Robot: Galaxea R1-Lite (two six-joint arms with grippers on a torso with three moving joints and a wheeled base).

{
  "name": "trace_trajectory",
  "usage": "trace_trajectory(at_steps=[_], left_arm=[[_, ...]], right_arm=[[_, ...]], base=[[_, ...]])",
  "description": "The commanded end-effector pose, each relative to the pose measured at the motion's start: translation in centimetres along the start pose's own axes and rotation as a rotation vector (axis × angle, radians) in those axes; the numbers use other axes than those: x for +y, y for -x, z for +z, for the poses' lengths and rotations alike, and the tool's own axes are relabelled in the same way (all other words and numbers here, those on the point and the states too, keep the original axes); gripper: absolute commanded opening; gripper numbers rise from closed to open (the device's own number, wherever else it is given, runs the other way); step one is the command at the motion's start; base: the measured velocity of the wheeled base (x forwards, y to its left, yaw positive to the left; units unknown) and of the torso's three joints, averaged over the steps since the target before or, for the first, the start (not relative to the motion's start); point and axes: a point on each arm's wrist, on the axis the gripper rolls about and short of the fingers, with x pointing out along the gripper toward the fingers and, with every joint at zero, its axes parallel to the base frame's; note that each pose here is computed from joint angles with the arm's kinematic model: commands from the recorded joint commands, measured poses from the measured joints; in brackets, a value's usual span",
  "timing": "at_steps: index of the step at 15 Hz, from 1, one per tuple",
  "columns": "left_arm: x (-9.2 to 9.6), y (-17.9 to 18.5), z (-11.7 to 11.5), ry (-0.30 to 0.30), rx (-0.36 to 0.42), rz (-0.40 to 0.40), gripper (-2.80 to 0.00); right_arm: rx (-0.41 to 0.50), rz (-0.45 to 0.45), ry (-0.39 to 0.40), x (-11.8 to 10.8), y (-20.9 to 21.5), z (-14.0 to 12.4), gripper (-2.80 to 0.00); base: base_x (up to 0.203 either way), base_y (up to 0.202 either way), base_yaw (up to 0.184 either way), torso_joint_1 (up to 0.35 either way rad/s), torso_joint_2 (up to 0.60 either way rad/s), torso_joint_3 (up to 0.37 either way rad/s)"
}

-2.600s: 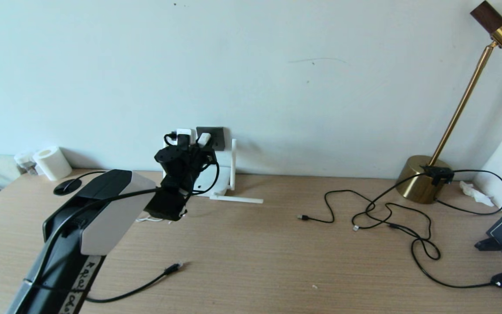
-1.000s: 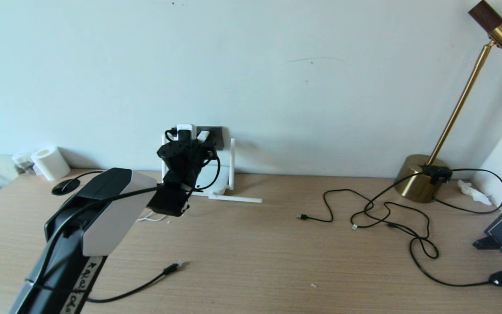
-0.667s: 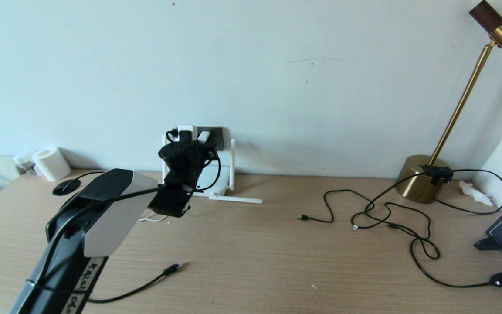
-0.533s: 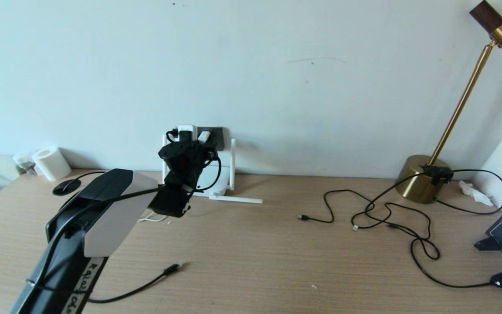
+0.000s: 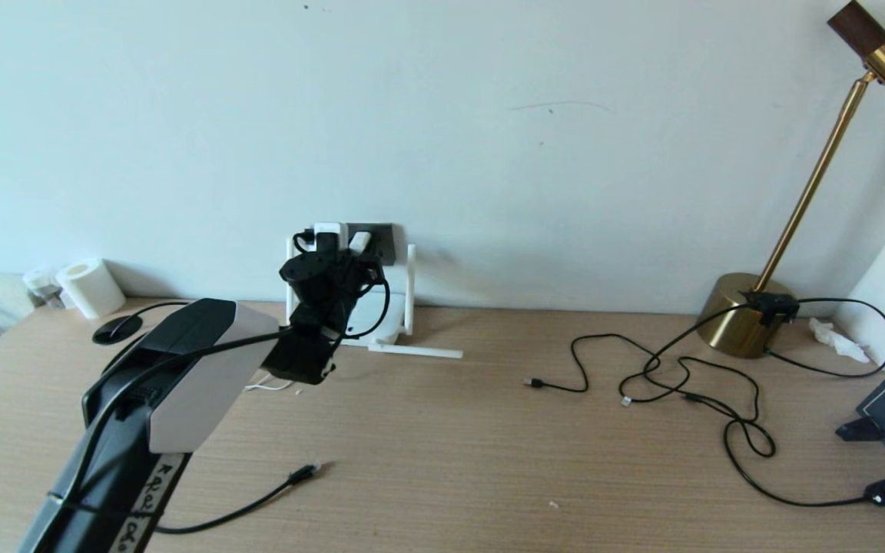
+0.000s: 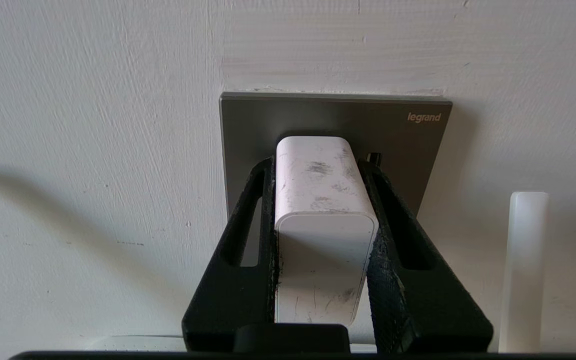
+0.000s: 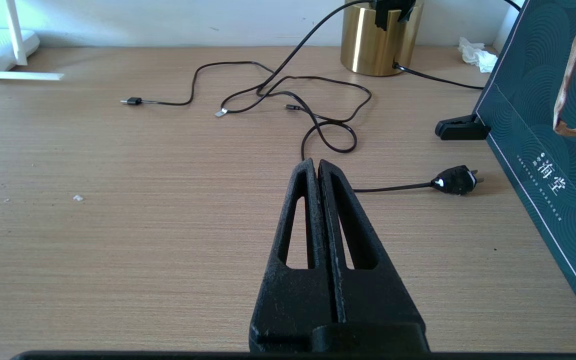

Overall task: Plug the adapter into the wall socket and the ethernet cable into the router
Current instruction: Plug plug into socket

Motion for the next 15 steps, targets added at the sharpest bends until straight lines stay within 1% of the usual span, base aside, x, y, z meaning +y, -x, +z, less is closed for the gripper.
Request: trace_trajectory(at_steps=[1, 8, 15], left_arm=[[0.07, 0.06, -0.31, -0.001, 0.002, 0.003, -2.80], [-0.04, 0.14, -1.06, -0.002, 0.013, -0.002, -2.80], [0.01, -0.06, -0.83, -0.002, 0.008, -0.008, -2.80]], right_arm=[[0.000, 0.000, 0.000, 0.00, 0.00, -0.01, -2.80], [0.000, 0.001, 0.000, 0.00, 0.00, -0.01, -2.80], [0.000, 0.001, 0.000, 0.00, 0.00, -0.01, -2.80]], base=[[0.000, 0.000, 0.000, 0.000, 0.00, 0.000], [0.000, 0.000, 0.000, 0.000, 0.00, 0.000], [0.000, 0.000, 0.000, 0.000, 0.00, 0.000]])
